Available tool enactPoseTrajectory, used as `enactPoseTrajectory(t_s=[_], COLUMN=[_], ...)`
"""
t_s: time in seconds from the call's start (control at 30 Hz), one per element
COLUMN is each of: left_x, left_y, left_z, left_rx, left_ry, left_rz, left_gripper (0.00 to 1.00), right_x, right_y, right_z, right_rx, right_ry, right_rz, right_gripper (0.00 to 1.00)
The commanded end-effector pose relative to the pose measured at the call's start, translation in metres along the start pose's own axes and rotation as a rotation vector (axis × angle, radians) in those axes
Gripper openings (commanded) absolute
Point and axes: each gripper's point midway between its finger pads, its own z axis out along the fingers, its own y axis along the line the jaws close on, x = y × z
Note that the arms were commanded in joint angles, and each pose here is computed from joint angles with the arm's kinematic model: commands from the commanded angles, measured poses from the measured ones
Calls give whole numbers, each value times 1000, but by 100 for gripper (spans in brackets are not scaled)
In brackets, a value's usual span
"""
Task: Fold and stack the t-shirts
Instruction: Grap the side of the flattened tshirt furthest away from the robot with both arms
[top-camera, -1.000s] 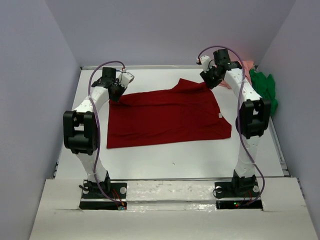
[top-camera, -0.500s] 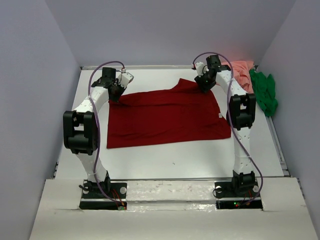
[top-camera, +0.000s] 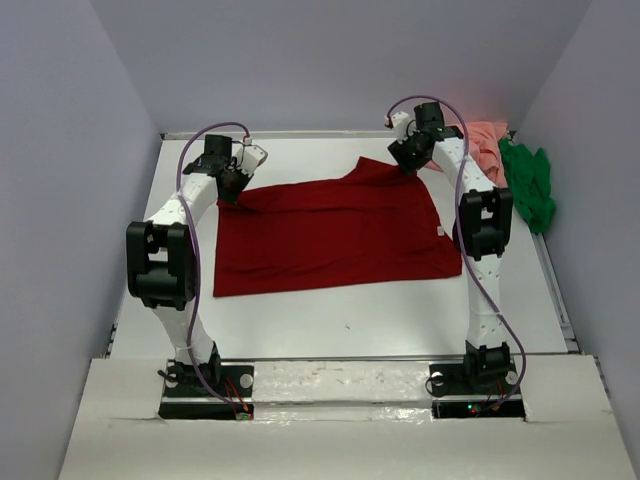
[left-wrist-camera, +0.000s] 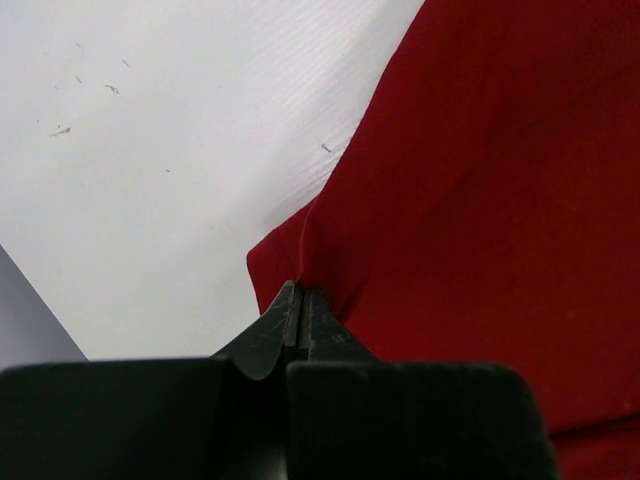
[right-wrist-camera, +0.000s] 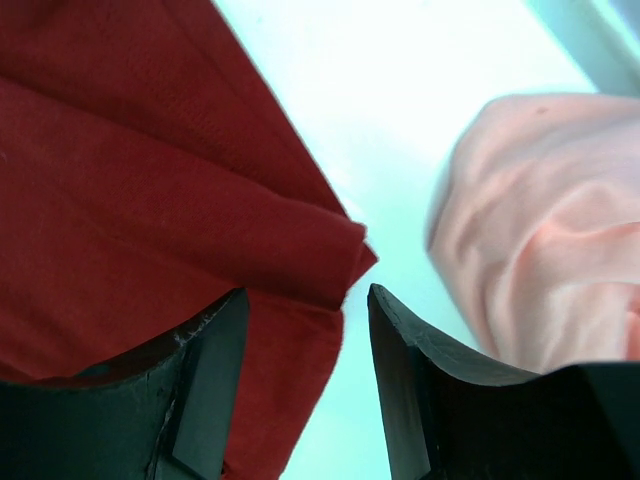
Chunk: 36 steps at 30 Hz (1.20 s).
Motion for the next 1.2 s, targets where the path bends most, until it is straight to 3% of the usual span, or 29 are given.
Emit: enactPoseTrajectory(t_s=[0.0,0.2,0.6,0.83,0.93,1.03,1.17], left_x=[-13,-10,-10,-6,-6,-7,-7], left_y=[6,2,4,3,2,2,2], left_z=[-11,-10,-11,-10,-9,-9,-11], left_rx=[-19,-10,-12,-11,-7,-9,-9], left_ry=[-38,-28,-14,-6,-6,-9,-12], left_rz=[6,0,4,10,8,10,8], left_gripper=[0,0,0,0,0,0,0], right_x=[-42,-53,-31,-26,-22,-22,-26], right_y=[-22,-20,-4,0,0,-2,-6], right_z=[-17,-18,7,8,9,8,5], right_rx=[92,90,21,4,9,17,33], right_ry=[-117,-147,-96,-76,-63,-62,-68], right_rz=[-24,-41,-41,-39,-40,-43,-45], right_gripper=[57,57,53,35,12,1,0])
